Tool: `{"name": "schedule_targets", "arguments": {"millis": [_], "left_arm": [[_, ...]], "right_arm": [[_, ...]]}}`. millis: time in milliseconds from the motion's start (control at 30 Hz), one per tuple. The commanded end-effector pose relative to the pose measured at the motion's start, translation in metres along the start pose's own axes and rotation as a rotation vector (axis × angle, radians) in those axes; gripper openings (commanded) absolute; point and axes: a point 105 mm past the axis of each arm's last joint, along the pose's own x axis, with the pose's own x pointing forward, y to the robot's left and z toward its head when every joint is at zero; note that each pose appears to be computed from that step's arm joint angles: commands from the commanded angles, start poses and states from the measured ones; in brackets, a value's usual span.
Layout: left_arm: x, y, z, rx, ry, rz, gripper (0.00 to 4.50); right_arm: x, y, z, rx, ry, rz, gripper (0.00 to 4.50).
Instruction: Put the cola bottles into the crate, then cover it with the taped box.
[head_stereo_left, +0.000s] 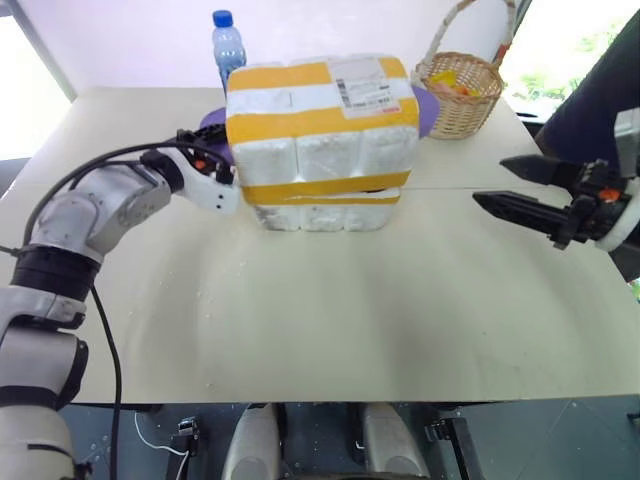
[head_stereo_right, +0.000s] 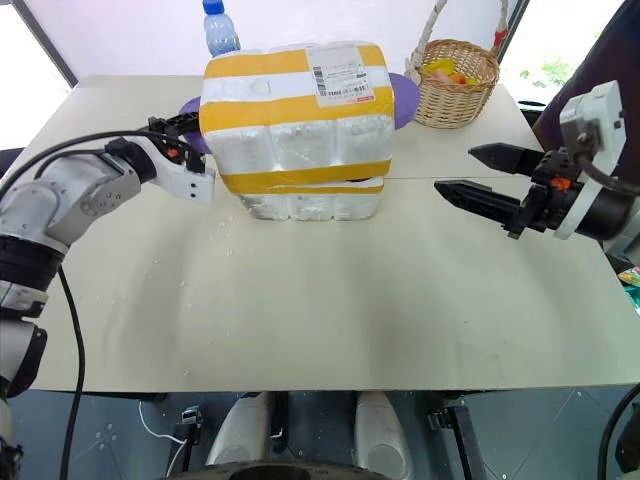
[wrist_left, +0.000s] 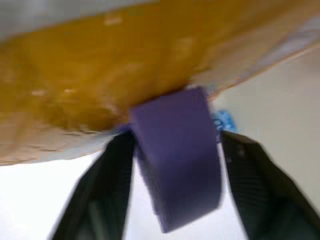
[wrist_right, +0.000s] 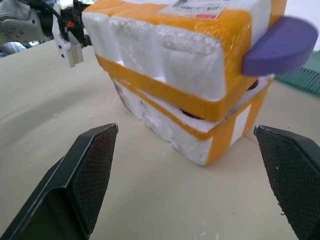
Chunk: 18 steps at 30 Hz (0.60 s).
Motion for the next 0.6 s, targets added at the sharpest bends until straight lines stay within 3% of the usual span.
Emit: {"name": "schedule_targets", "arguments": {"millis": [33,200,333,500,600], "left_arm": [[-0.013,0.015,-0.012,0.016,0.02,0.068,3.89],[-0.033,0.027,-0.02,0.021,0.002,0.16,3.89],[-0.055,0.031,-0.025,-0.088,-0.046,0.223,3.89],[-0.077,-0.007,-0.032,-0.753,-0.078,0.027,3.89],[-0.096,-0.011,-0.028,-1.516,-0.177,-0.159,3.89]], "right_arm": [[-0.004,0.0,0.011,-0.055,-0.016,-0.01,4.5],[-0.001,0.0,0.011,-0.052,-0.02,0.001,4.5],[0.002,-0.001,0.01,-0.049,-0.022,0.007,4.5],[0.002,-0.003,0.007,-0.047,-0.014,0.009,4.5],[0.002,-0.006,0.003,-0.05,0.003,0.005,4.5]]}}
